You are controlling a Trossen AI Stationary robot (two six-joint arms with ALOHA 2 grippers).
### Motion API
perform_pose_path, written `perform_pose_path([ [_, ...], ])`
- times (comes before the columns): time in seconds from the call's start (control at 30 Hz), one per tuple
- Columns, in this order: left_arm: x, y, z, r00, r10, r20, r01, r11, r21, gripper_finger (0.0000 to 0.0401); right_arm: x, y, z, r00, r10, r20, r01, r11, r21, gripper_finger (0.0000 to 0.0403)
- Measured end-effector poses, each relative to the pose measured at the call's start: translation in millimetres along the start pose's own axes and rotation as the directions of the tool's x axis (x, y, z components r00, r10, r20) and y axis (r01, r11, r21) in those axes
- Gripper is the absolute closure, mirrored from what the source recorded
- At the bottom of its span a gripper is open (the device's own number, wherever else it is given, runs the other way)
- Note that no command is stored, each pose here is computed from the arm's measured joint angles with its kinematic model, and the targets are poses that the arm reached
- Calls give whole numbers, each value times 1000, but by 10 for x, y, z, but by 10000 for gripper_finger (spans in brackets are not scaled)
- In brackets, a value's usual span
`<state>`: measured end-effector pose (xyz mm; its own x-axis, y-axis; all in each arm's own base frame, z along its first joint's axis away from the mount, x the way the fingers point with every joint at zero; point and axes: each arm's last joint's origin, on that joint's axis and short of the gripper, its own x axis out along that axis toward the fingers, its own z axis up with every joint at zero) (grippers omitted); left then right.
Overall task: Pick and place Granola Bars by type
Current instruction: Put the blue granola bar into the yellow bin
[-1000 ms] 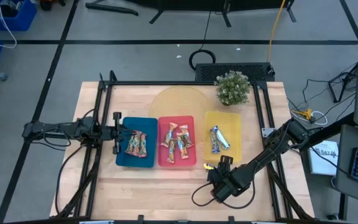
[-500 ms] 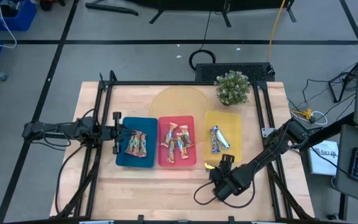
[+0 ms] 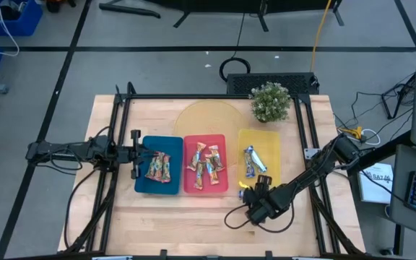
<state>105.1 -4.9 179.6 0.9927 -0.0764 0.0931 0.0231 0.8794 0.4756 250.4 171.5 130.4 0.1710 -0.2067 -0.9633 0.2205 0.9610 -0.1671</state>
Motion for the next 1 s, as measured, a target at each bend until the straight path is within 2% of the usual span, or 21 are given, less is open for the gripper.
perform_pose_path([
  [0.17,0,0,0,1000,0,0,0,1000,-6,364,7,43,25,998,66,-2,-66,998,-16,204],
  [0.4,0,0,0,1000,0,0,0,1000,-7,364,1,112,33,988,154,-13,-151,981,120,268],
  [0.47,0,0,0,1000,0,1,0,1000,-6,364,-16,165,49,978,209,-5,-207,969,138,288],
  [0.57,0,-1,-1,1000,-1,-1,1,1000,-6,364,-25,197,63,971,240,12,-240,962,133,318],
  [0.67,0,-1,-2,1000,1,-3,-1,1000,-18,364,-46,238,115,953,300,50,-303,950,77,341],
  [0.8,0,2,-1,1000,6,-3,-6,1000,-28,364,-133,264,172,944,322,79,-327,943,66,357],
  [1.0,0,5,-2,1000,16,-8,-16,1000,-20,364,-408,276,289,912,380,156,-395,916,73,361],
])
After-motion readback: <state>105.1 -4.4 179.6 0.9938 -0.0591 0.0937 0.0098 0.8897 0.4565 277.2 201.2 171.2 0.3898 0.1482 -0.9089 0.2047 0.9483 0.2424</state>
